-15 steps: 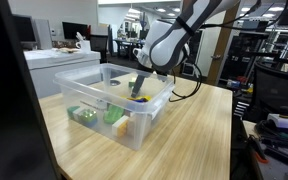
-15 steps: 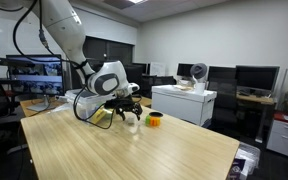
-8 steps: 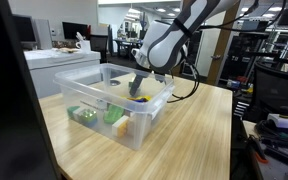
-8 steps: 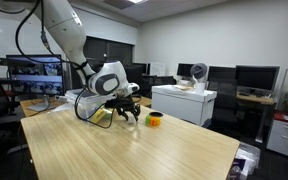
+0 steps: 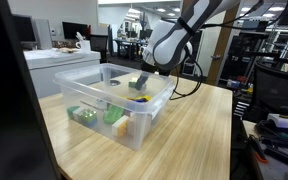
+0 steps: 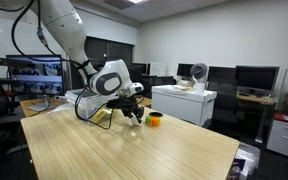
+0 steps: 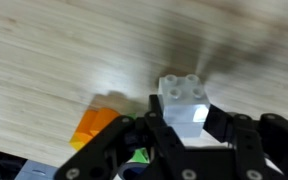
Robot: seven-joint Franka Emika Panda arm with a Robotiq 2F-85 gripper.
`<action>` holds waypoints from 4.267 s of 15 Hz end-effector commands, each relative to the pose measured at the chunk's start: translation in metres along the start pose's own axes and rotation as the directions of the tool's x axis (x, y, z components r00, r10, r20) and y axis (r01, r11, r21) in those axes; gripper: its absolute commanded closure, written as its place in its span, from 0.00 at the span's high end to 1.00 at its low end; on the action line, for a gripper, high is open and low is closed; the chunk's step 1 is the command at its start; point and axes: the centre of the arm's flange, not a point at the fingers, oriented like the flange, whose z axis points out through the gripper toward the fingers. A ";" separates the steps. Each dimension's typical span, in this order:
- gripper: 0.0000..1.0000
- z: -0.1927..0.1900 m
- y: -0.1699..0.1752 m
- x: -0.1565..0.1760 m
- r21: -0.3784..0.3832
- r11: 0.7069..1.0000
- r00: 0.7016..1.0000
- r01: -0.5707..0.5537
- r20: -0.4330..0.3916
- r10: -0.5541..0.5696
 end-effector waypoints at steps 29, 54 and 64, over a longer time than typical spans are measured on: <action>1.00 -0.150 0.022 -0.028 0.074 0.990 0.971 -0.124 -0.198 0.136; 1.00 -0.020 0.035 0.061 -0.368 0.271 0.304 -0.889 -0.033 0.952; 1.00 0.038 0.053 0.058 -0.455 0.256 0.294 -0.853 -0.013 0.956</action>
